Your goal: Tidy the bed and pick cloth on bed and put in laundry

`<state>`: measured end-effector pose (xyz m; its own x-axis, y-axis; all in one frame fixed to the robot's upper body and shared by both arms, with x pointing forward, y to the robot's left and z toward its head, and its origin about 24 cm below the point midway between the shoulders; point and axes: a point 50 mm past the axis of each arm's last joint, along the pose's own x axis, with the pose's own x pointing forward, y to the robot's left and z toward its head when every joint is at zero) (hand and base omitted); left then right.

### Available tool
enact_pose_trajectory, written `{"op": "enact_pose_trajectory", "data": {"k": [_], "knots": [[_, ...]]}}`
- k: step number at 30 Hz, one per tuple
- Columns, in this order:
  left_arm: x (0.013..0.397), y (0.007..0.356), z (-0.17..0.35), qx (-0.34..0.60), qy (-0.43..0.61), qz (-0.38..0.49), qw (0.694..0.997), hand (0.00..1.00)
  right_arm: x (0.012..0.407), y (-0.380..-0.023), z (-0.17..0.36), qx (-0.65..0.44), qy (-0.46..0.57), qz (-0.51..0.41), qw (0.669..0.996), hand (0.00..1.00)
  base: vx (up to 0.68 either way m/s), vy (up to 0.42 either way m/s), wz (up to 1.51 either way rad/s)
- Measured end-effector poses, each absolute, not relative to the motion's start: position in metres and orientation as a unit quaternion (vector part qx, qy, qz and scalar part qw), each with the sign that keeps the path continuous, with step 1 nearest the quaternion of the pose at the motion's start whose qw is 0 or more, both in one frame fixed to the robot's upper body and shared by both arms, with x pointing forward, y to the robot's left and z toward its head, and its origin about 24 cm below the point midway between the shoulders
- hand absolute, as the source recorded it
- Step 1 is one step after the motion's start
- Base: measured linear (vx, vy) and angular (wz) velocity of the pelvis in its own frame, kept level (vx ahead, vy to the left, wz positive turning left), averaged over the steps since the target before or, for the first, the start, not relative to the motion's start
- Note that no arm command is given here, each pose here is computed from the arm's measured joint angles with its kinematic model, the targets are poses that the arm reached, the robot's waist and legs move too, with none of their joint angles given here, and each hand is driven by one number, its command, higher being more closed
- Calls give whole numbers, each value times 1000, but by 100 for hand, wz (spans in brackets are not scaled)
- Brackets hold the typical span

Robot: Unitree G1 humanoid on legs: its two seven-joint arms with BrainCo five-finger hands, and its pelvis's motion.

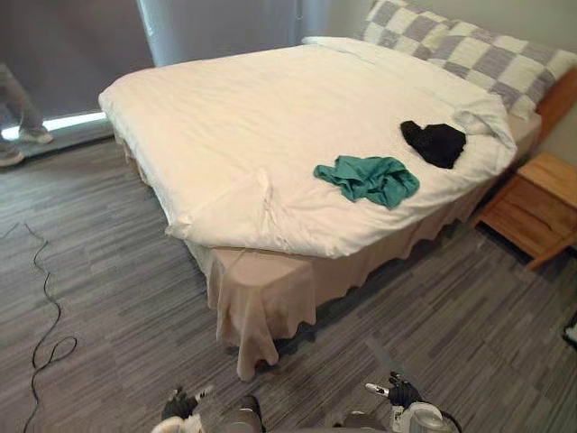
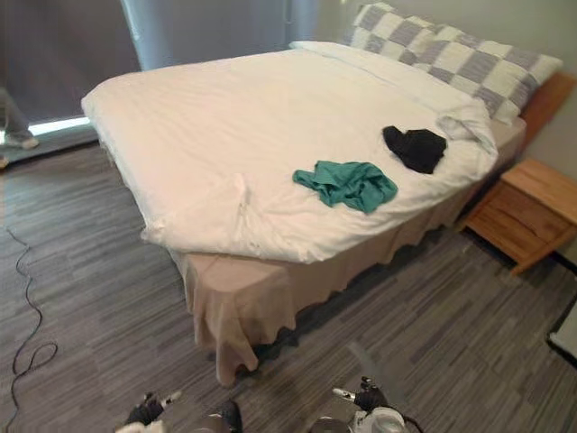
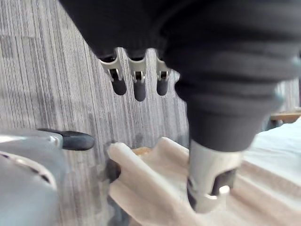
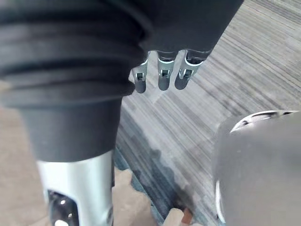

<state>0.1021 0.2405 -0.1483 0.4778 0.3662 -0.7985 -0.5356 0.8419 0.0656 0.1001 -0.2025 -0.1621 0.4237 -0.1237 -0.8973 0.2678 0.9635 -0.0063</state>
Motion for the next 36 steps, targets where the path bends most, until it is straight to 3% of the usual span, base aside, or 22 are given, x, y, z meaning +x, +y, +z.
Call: {"op": "enact_pose_trajectory", "data": {"k": [5,13,16,18,20,24,27,31,33,36], "knots": [[86,199,-160,-147,461,257,836,0,106,-205,-161,79,539,-110,831,0,242,-270,39],[76,204,-162,-137,476,299,816,0,80,-222,-164,116,561,-173,801,0,38,-44,28],[76,236,-155,-122,446,354,813,0,64,-230,-165,121,568,-197,790,0,39,101,19],[84,278,-138,-105,389,402,822,0,56,-228,-167,124,573,-197,785,0,49,58,14],[108,326,-104,-81,288,448,842,0,50,-226,-168,125,577,-195,784,0,58,31,22],[158,367,-36,-33,125,466,875,0,40,-224,-169,117,587,-191,778,0,29,30,20],[192,368,13,22,21,438,898,0,36,-222,-169,107,589,-184,780,0,67,39,28],[233,356,91,171,-112,337,919,0,35,-217,-169,94,592,-171,782,0,135,34,5],[251,342,118,212,-156,282,923,0,33,-218,-169,90,595,-170,780,0,86,10,2],[284,293,149,261,-224,160,925,0,32,-218,-169,86,598,-169,779,0,39,-4,-7]]}}
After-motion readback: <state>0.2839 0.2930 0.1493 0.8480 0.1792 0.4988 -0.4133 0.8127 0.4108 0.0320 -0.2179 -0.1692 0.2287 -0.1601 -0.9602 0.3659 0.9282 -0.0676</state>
